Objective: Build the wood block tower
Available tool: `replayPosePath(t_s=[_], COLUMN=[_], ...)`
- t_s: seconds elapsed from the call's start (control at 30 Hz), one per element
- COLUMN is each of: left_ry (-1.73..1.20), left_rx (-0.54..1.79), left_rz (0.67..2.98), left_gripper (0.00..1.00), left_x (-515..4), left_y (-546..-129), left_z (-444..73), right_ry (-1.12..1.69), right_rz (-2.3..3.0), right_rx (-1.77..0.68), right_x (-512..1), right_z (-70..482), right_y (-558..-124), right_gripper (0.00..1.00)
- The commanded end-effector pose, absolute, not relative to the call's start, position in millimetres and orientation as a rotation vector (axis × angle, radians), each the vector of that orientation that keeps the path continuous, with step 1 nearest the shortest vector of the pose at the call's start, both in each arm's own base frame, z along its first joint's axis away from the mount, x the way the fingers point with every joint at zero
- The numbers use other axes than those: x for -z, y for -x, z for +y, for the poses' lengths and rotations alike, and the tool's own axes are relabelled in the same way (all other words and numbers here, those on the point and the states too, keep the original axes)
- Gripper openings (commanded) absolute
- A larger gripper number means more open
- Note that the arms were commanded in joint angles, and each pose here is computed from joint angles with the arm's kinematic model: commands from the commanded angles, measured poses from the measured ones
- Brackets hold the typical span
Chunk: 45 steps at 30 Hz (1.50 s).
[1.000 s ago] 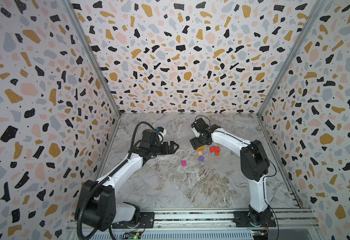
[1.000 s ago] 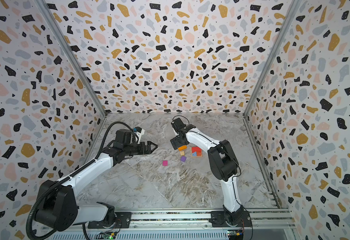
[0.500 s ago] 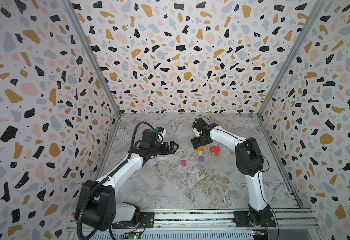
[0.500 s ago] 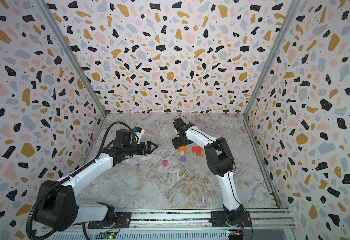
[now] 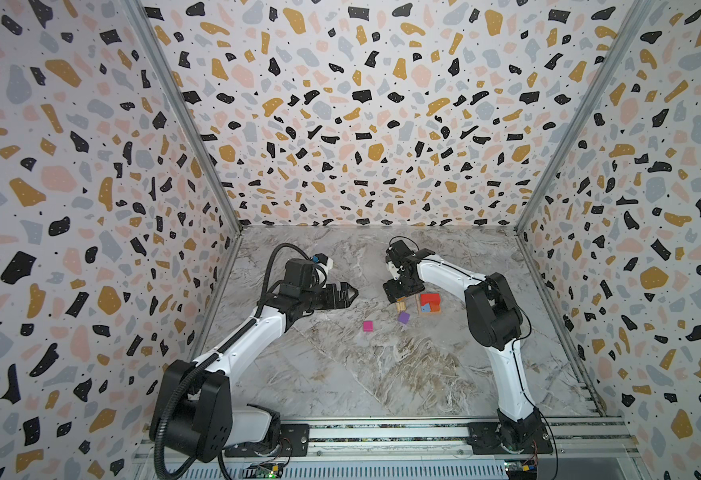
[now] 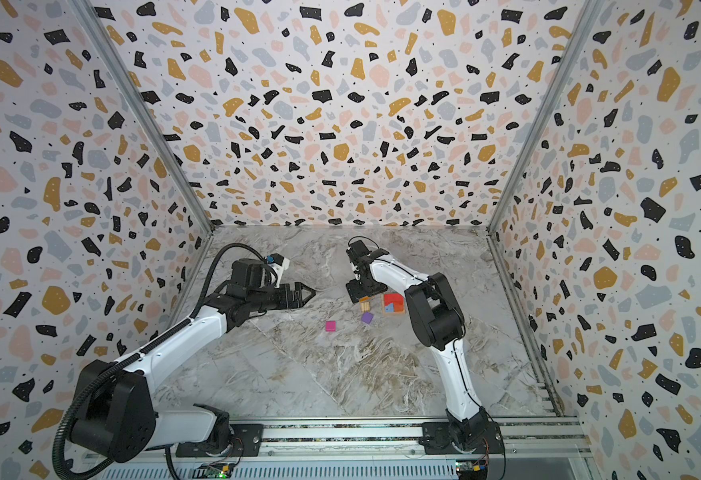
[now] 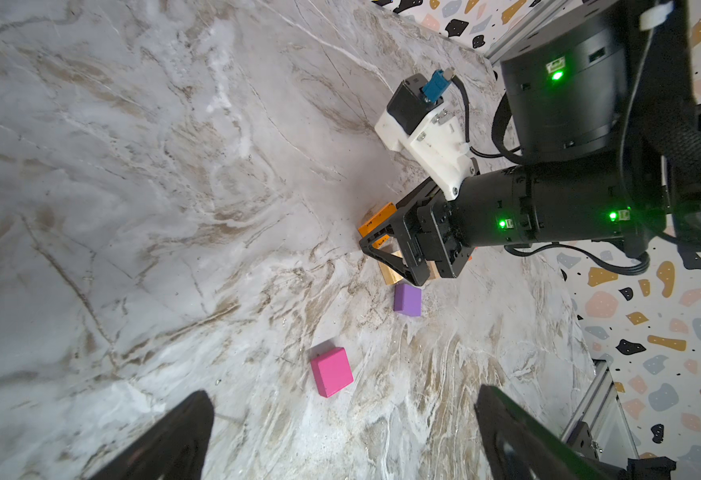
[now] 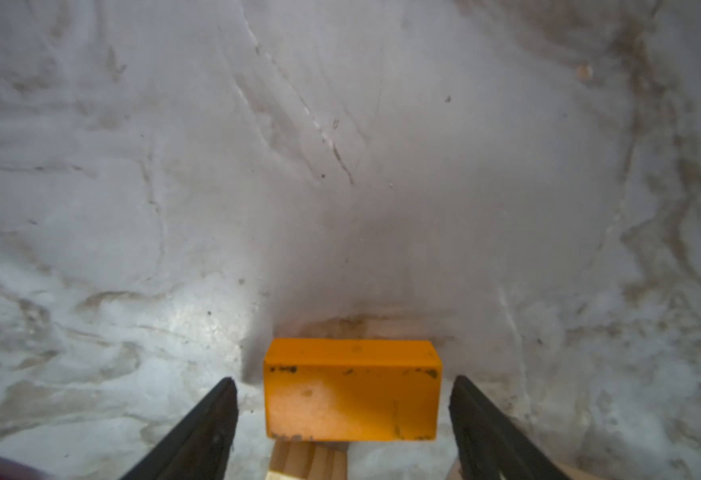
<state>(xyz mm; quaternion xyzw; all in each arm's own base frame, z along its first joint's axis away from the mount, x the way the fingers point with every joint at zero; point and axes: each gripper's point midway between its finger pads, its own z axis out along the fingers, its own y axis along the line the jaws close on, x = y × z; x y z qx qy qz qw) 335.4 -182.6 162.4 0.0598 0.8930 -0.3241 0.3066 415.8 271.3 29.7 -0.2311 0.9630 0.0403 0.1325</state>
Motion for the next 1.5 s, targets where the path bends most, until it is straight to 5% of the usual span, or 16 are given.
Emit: replayPosePath(t_s=[0.0, 0.6, 1.47], left_ry=[-0.171, -0.171, -0.170], left_rx=[0.853, 0.851, 0.867], left_rz=[2.333, 2.330, 2.318], left_gripper=[1.00, 1.00, 1.00], left_x=[-168.0, -168.6, -172.5], left_y=[-334.4, -333.5, -333.2], left_z=[-179.7, -179.1, -180.0], right_ry=[0.673, 0.617, 0.465], right_rz=[2.782, 2.664, 2.691], right_rx=[-0.125, -0.152, -0.127], right_x=[-38.8, -80.4, -145.7], right_z=[276.7, 298.8, 238.0], right_y=[-417.7, -421.9, -308.8], right_gripper=[0.79, 0.49, 0.47])
